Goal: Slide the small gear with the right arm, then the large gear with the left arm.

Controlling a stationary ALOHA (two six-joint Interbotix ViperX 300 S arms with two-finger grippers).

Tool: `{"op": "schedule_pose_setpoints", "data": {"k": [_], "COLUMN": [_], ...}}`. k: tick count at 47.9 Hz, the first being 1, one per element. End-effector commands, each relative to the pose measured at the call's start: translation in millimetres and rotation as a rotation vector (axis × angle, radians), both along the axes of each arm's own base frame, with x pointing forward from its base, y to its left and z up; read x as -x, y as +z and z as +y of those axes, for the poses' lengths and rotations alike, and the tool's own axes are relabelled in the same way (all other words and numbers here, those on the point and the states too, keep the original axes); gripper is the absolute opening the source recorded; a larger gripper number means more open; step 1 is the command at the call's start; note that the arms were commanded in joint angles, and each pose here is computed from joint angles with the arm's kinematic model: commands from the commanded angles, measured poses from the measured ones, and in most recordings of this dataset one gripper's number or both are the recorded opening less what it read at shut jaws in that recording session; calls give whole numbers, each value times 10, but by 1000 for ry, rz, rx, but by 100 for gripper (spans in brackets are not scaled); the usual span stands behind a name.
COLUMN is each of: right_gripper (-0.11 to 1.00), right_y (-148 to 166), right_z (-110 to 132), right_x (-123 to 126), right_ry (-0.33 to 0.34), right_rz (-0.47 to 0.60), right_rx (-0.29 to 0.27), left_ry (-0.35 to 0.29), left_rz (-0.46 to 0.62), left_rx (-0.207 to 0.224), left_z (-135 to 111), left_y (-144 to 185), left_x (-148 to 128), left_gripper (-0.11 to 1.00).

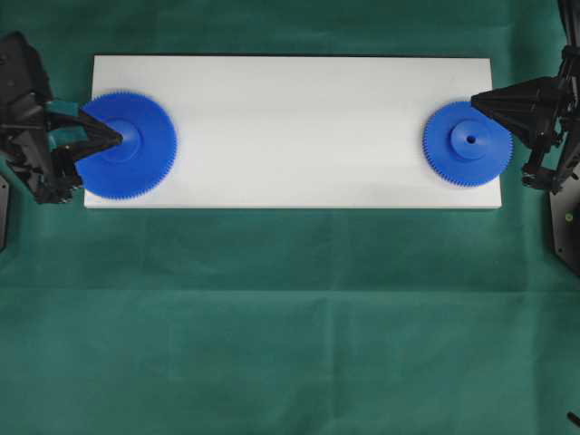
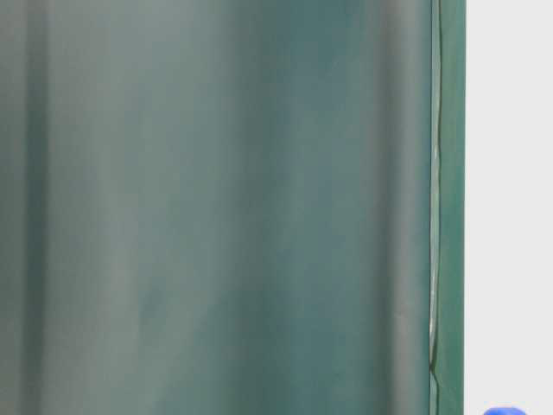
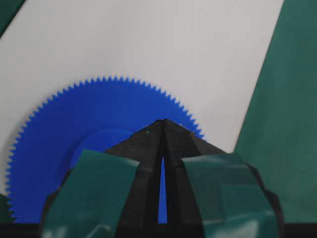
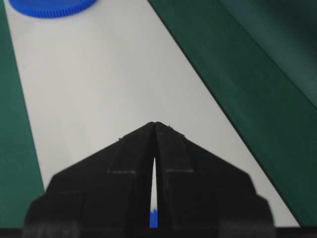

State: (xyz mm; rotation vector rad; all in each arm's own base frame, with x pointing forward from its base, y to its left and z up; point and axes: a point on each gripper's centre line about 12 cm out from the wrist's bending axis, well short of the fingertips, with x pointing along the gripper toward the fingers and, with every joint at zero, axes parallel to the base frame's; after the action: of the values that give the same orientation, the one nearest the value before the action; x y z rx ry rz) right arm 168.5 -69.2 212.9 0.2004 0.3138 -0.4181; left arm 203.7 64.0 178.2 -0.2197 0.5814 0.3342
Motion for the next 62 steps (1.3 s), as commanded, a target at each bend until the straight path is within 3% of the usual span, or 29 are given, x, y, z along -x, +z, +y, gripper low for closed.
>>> {"op": "schedule_pose_setpoints", "data": {"k": [1, 13, 42, 62], "right_gripper": [50, 50, 50, 50], "right_y": [37, 31, 7, -3], "right_z": [-6, -5, -2, 3], "right_x": [-23, -22, -14, -10], "right_ry": [5, 5, 4, 5], "right_rz": [-9, -7, -2, -1], "right_rx": [6, 6, 2, 0], "left_ry": [15, 52, 93, 95], "left_rz": [18, 126, 144, 221], "left_rx": [9, 43, 49, 79], "left_z": [50, 145, 227, 242], "left_y": [-8, -261, -398, -647], "left_x": [-57, -69, -14, -47], "left_gripper": [-1, -1, -1, -1]}}
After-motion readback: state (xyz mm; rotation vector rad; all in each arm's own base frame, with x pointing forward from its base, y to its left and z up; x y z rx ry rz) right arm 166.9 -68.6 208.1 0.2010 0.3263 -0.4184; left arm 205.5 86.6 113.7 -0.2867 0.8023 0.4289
